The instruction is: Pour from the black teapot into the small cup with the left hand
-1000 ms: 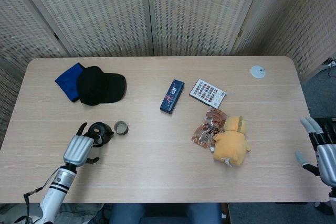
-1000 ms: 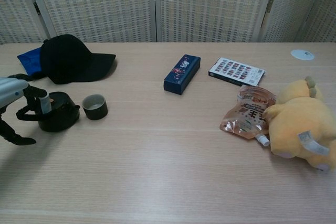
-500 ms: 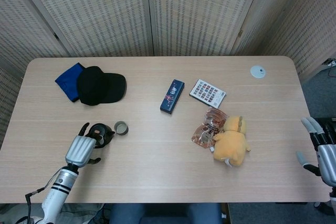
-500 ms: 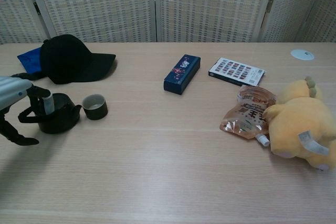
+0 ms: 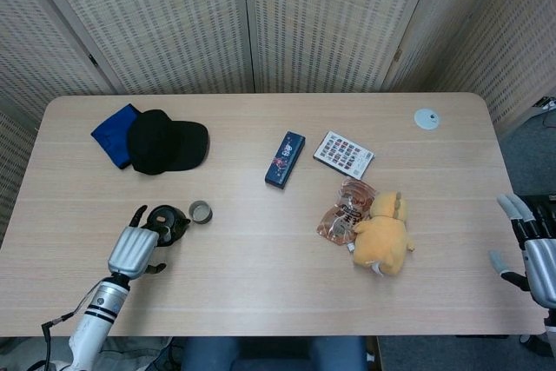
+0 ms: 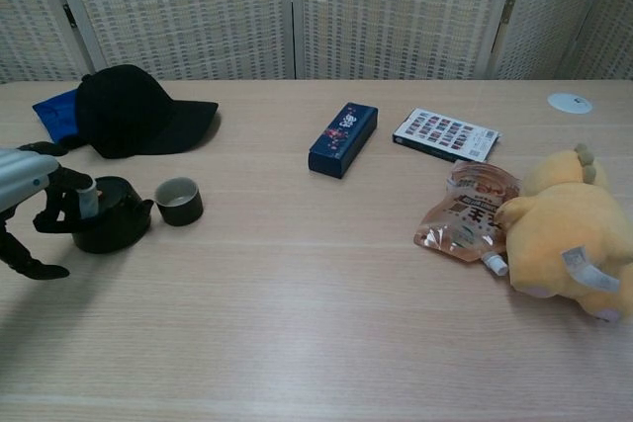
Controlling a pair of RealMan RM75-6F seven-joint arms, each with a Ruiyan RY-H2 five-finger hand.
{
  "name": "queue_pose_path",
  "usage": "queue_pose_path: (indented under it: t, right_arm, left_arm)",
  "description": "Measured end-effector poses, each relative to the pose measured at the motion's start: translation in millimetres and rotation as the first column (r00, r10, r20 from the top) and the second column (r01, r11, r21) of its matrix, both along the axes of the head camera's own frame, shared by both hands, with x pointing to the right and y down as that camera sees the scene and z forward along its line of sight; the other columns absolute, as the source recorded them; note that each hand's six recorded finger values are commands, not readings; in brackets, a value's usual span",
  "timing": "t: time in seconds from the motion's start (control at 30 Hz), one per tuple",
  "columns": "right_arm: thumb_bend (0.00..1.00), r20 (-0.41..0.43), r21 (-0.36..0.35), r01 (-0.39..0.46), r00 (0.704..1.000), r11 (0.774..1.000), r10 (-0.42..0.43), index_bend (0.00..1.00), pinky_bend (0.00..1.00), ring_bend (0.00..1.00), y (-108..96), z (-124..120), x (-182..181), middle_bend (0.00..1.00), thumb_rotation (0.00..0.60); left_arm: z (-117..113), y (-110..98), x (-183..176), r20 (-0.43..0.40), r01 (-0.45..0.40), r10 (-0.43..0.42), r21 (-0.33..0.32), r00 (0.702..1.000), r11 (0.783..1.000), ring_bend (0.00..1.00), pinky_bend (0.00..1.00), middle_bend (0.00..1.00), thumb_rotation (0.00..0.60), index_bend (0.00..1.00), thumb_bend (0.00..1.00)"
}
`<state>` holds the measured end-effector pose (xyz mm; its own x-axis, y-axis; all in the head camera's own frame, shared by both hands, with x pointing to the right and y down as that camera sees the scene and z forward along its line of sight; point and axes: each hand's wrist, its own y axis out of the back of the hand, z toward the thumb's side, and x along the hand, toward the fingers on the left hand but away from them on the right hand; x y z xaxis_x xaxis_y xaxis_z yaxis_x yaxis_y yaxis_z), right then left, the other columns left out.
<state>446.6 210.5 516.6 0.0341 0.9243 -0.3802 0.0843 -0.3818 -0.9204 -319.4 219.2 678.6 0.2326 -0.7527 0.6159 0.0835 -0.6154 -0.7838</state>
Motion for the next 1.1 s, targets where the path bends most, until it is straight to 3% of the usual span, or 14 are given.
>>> queue_pose_path:
  t: [1.1]
  right_arm:
    - [0.29, -0.004, -0.01, -0.008, 1.0, 1.0, 0.008, 0.03, 0.01, 0.0, 3.0, 1.8, 0.2, 0.09, 0.6]
  left_arm:
    - [12.2, 13.5, -6.3, -0.001, 0.027, -0.027, -0.044, 1.0, 0.999, 0.49, 0.0, 0.54, 0.6, 0.48, 0.08]
